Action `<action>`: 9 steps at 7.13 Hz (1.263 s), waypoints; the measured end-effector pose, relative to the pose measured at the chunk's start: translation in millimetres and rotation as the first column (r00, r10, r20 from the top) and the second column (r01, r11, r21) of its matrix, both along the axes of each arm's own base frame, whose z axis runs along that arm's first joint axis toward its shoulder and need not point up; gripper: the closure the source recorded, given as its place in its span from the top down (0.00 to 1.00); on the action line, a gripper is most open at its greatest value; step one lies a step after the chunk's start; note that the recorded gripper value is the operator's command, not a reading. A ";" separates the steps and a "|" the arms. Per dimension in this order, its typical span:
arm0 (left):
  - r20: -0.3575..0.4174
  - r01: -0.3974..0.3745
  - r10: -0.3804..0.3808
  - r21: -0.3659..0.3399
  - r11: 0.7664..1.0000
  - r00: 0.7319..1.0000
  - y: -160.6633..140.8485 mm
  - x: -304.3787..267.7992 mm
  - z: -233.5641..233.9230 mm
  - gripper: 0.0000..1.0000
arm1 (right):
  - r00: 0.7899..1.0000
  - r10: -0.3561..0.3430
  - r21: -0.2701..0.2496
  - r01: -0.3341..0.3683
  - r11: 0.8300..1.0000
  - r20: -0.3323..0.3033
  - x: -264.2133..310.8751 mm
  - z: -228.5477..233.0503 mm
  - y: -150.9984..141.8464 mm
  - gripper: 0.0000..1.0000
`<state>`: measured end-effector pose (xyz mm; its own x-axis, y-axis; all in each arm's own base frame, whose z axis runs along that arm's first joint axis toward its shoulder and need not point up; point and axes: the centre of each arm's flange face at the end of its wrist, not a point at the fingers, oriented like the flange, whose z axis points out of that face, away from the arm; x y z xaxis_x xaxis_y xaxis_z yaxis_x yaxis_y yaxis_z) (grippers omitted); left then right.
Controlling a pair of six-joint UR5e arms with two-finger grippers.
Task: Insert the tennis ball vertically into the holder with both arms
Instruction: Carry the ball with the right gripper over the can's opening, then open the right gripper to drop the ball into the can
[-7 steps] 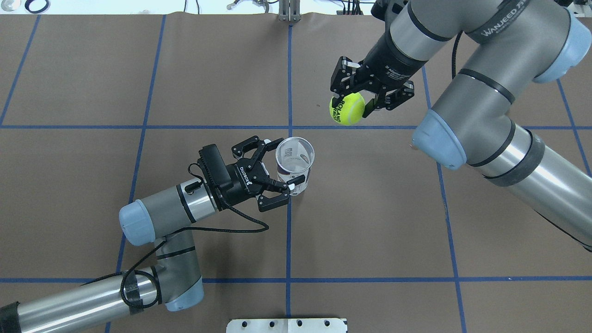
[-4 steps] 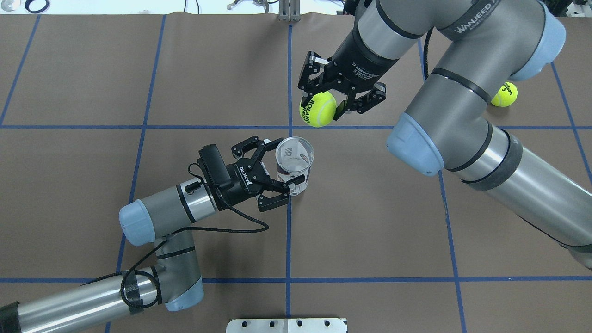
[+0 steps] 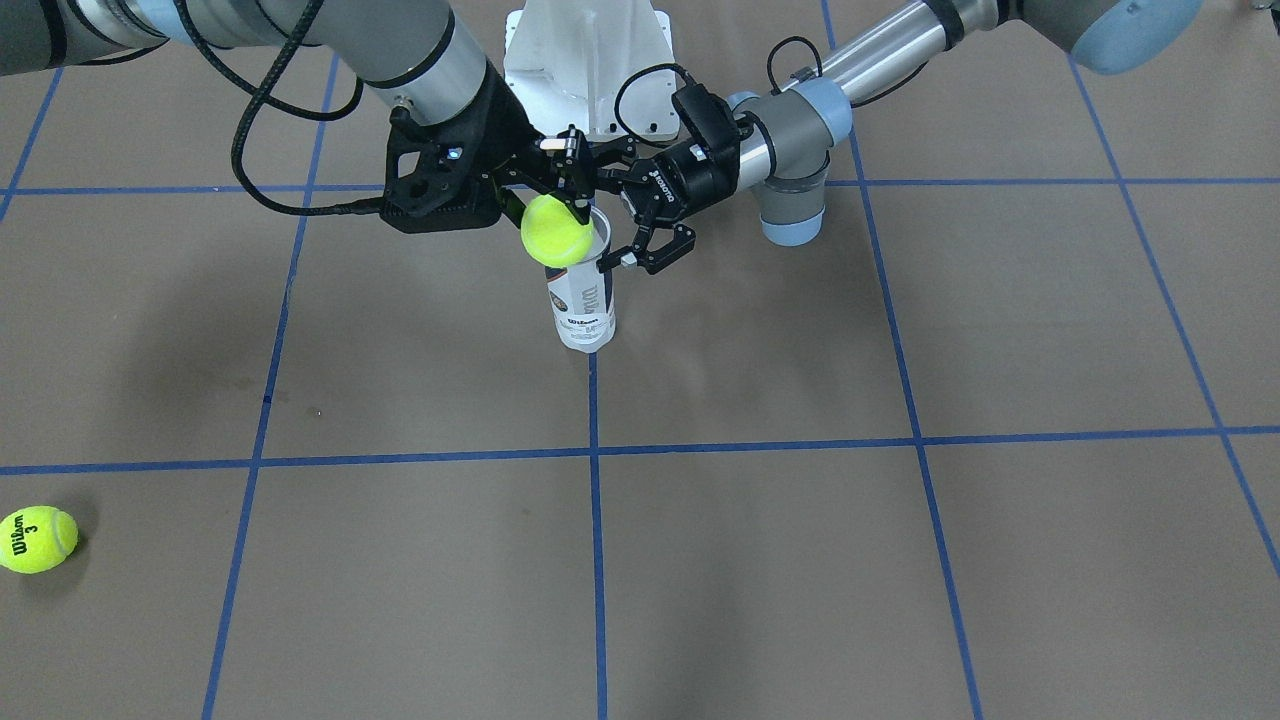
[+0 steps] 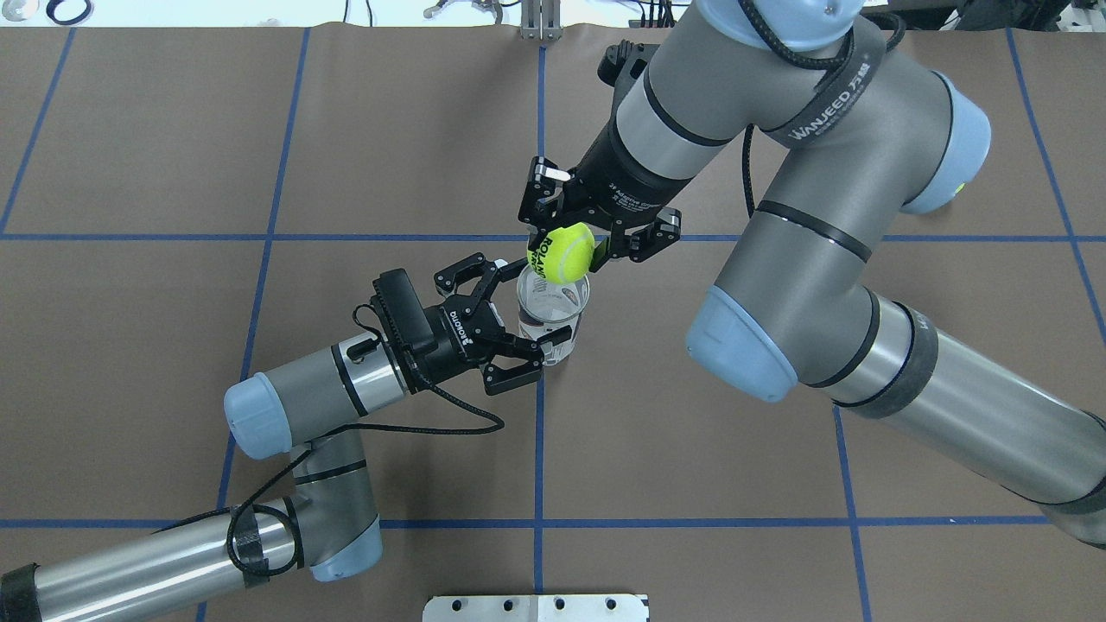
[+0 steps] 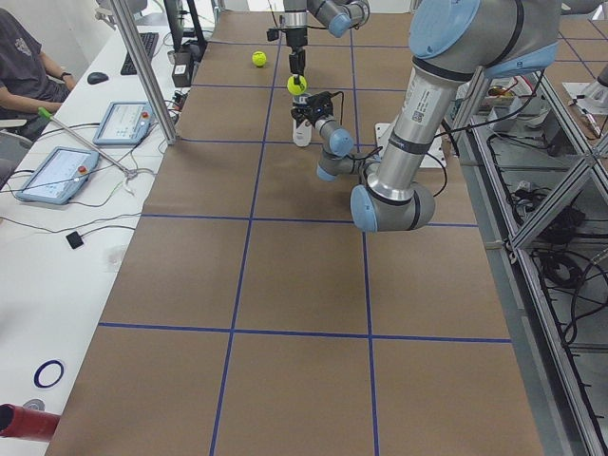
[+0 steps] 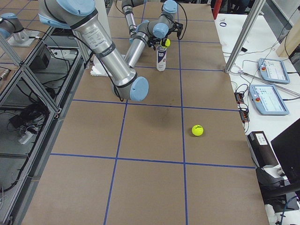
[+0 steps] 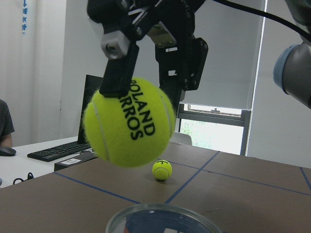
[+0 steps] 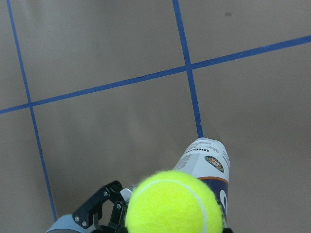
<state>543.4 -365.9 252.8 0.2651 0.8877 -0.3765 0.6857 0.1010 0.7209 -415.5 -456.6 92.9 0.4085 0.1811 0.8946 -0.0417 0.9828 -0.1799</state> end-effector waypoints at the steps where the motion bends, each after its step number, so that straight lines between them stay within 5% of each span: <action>1: -0.001 0.000 0.000 0.000 1.000 1.000 -0.2 0.0 -0.6 1.00 | 1.000 -0.001 0.002 0.001 1.000 -0.001 -1.7 0.5 3.3 0.11; 2: -0.002 0.000 0.000 0.001 1.000 1.000 -0.3 0.1 -1.4 1.00 | 1.000 0.000 0.002 0.000 1.000 -0.002 -2.2 1.2 4.5 0.73; 3: -0.003 0.001 -0.001 0.001 1.000 1.000 -0.3 0.1 -2.0 1.00 | 1.000 0.000 0.002 0.000 1.000 -0.003 -2.9 2.3 5.5 0.99; 9: -0.004 0.001 -0.001 -0.001 1.000 1.000 -0.6 0.1 -2.4 1.00 | 0.999 0.030 0.043 -0.029 0.999 -0.018 -10.5 5.2 21.0 0.99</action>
<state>543.4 -366.5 250.3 0.2646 0.8870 -0.3784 0.6890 0.1006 0.7177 -426.0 -435.6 98.1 0.4204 0.1551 0.8940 -0.0737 0.9879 -0.1368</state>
